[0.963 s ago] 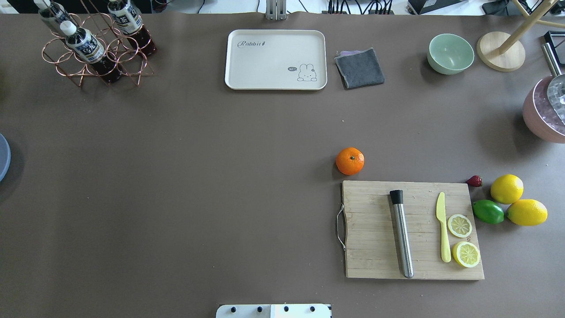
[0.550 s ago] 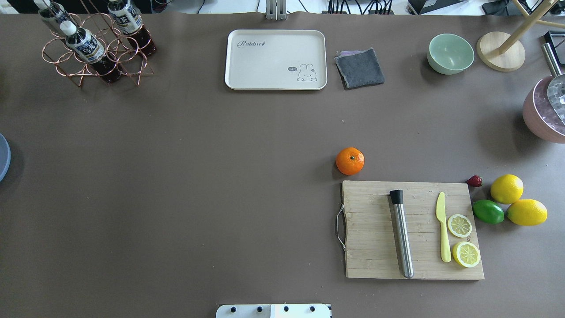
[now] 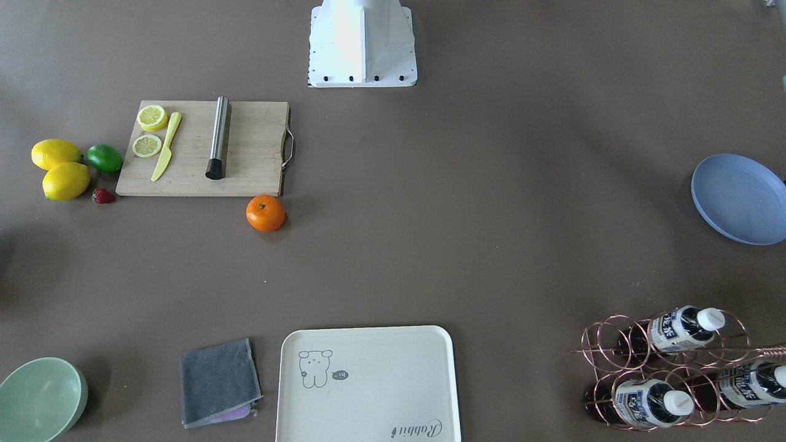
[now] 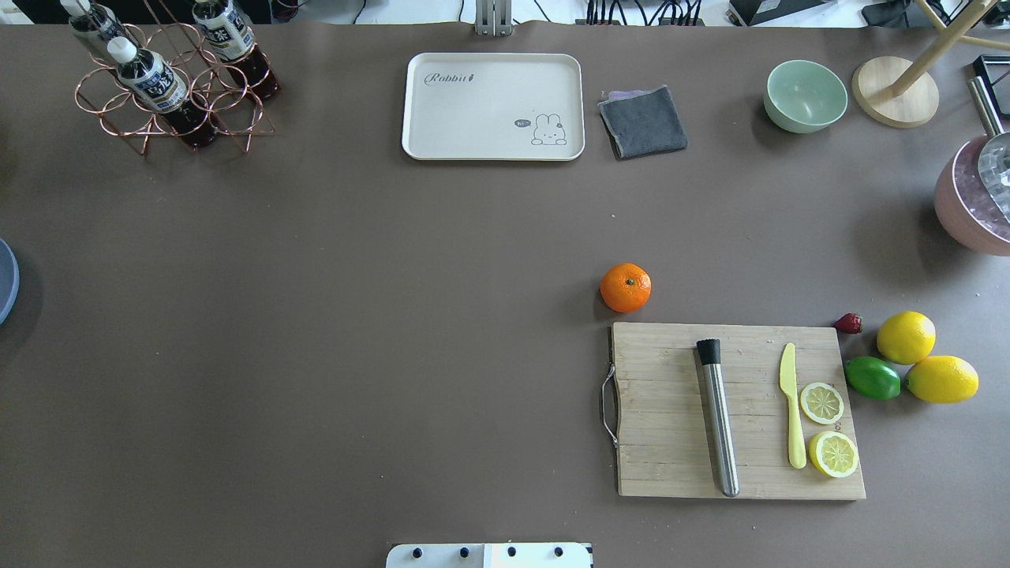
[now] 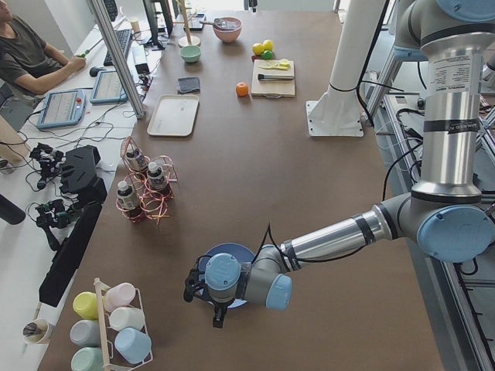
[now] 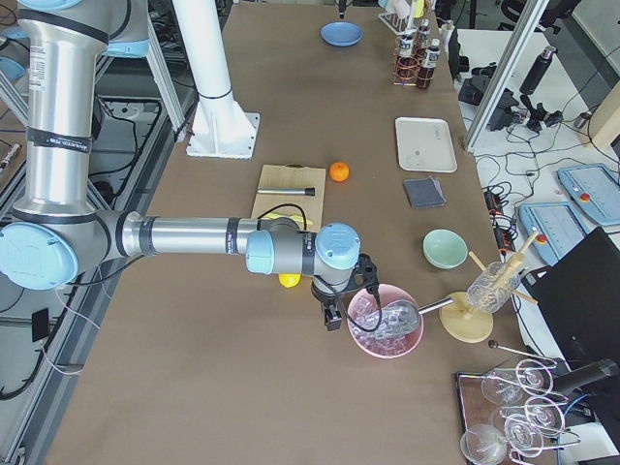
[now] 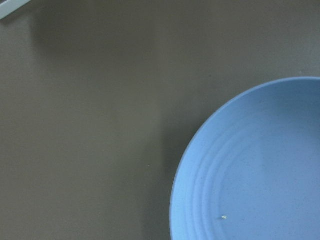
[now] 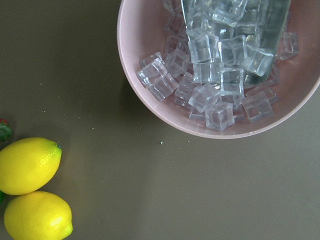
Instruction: Pick orange to plate
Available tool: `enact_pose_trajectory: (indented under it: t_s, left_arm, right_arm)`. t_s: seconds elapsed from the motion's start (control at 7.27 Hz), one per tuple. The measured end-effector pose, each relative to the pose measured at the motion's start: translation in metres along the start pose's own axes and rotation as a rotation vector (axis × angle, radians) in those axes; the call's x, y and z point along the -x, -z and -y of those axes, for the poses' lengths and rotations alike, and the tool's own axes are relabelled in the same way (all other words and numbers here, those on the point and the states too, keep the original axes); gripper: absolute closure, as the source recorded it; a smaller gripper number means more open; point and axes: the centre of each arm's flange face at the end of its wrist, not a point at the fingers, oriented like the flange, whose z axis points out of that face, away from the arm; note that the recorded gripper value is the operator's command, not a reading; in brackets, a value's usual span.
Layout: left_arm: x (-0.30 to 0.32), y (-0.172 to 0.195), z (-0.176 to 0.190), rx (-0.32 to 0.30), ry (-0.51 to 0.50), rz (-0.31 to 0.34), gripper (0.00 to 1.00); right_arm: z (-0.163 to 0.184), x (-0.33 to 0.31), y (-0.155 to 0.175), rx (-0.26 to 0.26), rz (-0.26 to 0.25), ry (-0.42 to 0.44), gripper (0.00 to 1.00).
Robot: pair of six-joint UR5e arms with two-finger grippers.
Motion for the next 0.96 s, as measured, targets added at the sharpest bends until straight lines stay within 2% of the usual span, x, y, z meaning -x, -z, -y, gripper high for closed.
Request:
enact_pose_trajectory:
  t_s: [0.41, 0.83, 0.96]
  left_arm:
    - [-0.009, -0.02, 0.009, 0.033, -0.022, -0.007, 0.06]
    - [-0.013, -0.031, 0.013, 0.054, -0.031, -0.009, 0.2]
    - [-0.012, -0.033, 0.012, 0.058, -0.03, -0.009, 0.21]
  right_arm:
    - [0.0, 0.001, 0.001, -0.008, -0.003, 0.026, 0.0]
    - [-0.005, 0.0, -0.001, -0.024, -0.009, 0.04, 0.0]
    - [-0.005, 0.0, -0.002, -0.025, -0.009, 0.04, 0.0]
